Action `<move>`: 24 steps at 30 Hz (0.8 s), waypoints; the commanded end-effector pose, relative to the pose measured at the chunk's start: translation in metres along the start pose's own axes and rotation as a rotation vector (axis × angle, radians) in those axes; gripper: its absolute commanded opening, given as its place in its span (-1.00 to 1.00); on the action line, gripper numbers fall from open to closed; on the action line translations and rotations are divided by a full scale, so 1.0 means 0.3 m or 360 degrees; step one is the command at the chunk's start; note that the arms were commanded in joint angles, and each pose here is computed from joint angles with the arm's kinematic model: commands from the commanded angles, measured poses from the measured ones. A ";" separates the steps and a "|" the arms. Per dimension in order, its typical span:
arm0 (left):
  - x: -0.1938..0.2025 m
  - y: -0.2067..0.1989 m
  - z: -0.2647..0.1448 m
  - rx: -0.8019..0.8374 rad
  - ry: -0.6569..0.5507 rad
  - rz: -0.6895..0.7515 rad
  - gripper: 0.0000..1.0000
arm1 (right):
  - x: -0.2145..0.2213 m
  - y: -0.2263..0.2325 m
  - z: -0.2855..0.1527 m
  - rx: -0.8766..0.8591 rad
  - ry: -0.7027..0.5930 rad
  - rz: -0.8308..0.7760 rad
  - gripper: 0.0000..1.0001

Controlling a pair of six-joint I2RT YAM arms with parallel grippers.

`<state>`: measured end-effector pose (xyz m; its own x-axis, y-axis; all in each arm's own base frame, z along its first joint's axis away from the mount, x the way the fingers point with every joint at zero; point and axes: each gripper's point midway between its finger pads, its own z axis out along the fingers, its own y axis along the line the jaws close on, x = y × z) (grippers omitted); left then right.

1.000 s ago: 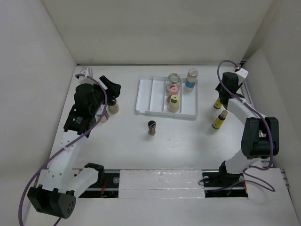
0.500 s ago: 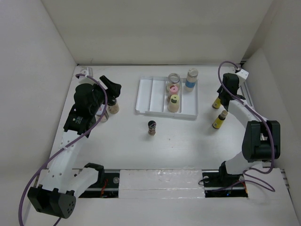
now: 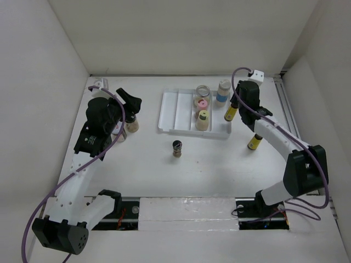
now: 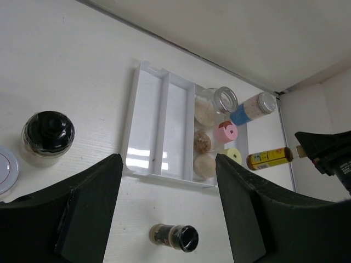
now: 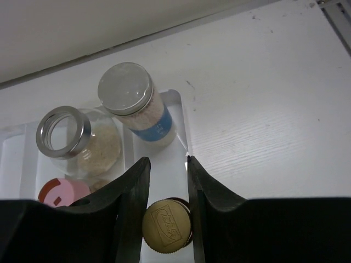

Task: Organize the condiment bottles

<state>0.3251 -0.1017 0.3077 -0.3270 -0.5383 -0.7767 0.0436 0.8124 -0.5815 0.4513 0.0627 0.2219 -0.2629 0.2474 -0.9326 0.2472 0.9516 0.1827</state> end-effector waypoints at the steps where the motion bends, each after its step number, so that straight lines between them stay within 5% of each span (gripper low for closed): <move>1: -0.067 -0.052 -0.034 0.0099 -0.0112 0.0024 0.28 | -0.145 0.104 0.051 -0.0139 -0.0203 0.0058 -0.56; 18: -0.061 -0.061 -0.037 0.0124 -0.0097 0.0026 0.28 | -0.099 0.223 0.266 -0.0227 -0.0222 -0.0024 -0.59; 21: -0.074 -0.071 -0.048 0.0142 -0.0123 0.0026 0.28 | -0.078 0.229 0.271 -0.0219 -0.0210 -0.0052 -0.41; 24: -0.063 -0.069 -0.036 0.0142 -0.0098 0.0027 0.28 | -0.072 0.247 0.263 -0.0235 -0.0207 -0.0056 0.07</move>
<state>0.3197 -0.1030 0.3183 -0.3084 -0.5425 -0.7814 0.0743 0.8052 -0.5884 0.5316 0.1004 0.1706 -0.3093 0.1626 -0.9370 0.1375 0.9826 0.1251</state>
